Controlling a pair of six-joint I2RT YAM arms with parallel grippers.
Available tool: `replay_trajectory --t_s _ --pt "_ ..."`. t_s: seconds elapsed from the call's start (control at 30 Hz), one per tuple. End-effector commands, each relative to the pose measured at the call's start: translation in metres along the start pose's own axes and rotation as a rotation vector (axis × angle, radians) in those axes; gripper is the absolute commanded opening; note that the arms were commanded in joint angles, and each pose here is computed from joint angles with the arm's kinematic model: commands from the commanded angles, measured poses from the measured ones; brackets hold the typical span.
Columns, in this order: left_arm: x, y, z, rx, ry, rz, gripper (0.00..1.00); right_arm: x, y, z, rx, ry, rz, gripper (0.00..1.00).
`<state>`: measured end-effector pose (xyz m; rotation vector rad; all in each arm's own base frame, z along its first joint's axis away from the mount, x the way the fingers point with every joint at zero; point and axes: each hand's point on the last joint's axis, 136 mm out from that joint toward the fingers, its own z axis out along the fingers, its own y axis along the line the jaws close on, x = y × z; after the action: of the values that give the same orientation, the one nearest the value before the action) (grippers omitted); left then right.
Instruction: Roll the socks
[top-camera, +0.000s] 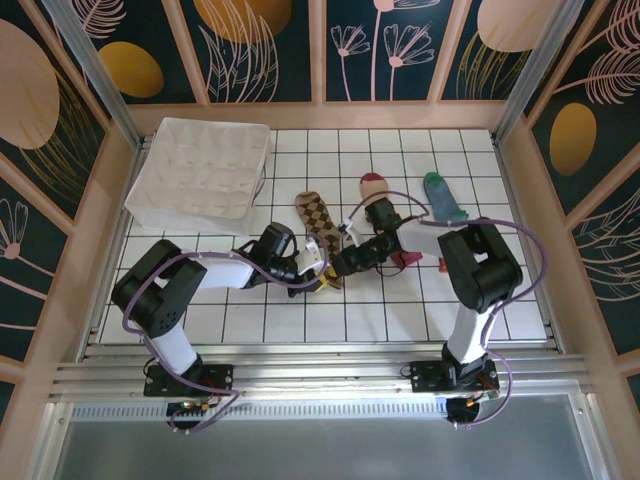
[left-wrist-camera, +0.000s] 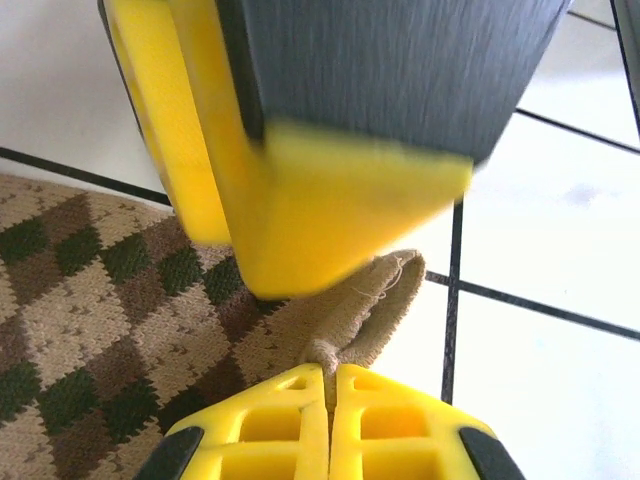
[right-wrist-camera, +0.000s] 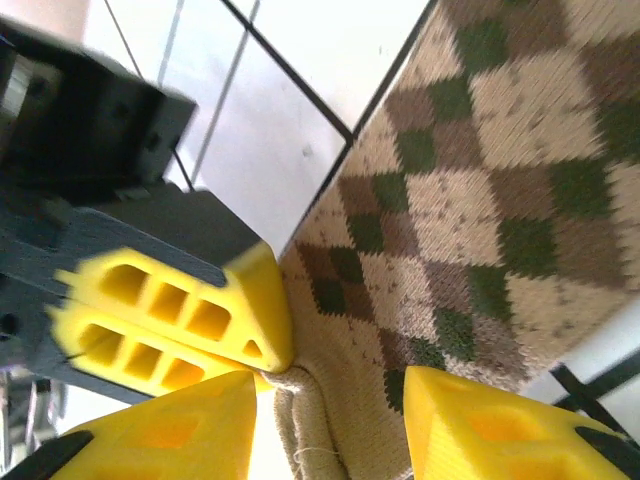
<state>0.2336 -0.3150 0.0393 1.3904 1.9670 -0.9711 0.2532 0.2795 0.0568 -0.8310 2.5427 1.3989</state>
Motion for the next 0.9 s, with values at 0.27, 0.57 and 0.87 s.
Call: replay_trajectory --t_s 0.27,0.57,0.87 --pt "-0.002 0.012 0.019 0.025 0.039 -0.338 0.00 -0.022 0.011 -0.030 -0.044 -0.211 -0.032 0.47" --pt "-0.008 0.027 0.011 0.016 0.012 -0.465 0.00 -0.015 0.011 -0.027 -0.069 -0.206 -0.031 0.51" --pt "-0.007 0.043 0.005 0.041 -0.009 -0.587 0.00 -0.005 0.006 -0.020 -0.076 -0.196 -0.019 0.53"
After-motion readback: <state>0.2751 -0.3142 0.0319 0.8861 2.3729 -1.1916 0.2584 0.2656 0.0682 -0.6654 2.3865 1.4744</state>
